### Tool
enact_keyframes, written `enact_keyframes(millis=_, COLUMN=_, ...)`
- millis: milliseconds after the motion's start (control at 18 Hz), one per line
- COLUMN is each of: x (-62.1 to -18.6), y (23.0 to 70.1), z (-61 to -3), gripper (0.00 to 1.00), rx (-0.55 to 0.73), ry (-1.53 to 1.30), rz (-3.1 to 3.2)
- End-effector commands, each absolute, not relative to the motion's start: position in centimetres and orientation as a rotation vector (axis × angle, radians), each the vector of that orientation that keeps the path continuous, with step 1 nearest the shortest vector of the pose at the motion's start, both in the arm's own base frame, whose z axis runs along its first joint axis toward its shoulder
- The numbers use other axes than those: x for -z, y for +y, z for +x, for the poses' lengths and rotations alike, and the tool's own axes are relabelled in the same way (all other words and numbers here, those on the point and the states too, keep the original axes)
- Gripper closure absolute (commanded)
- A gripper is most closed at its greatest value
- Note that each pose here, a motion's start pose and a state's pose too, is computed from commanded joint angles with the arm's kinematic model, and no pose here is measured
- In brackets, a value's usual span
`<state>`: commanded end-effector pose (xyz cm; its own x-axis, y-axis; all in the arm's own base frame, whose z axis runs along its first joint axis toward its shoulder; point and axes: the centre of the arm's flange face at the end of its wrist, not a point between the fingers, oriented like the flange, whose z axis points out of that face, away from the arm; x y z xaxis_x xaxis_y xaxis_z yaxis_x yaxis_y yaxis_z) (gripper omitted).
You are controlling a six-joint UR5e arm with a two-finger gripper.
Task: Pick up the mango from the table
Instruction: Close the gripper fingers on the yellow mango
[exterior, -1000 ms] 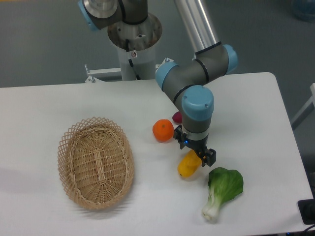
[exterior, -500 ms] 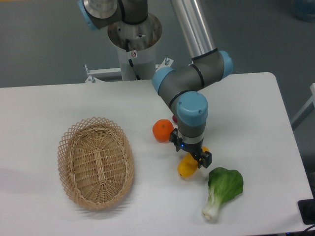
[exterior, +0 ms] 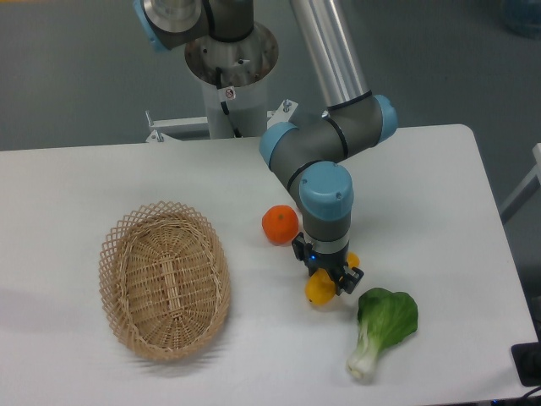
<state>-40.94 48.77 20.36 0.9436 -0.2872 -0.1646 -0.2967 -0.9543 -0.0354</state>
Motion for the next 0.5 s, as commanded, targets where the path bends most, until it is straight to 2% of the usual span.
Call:
enact_keyframes(millis=333, x=-21.4, y=48.8, z=-41.3, gripper=0.5, rx=-0.269, ry=0.457, rz=-3.025)
enact_keyframes(millis=500, x=-24.4, y=48.4, z=-42.6, gripper=0.49, rx=-0.323, ry=0.428, rz=-2.997)
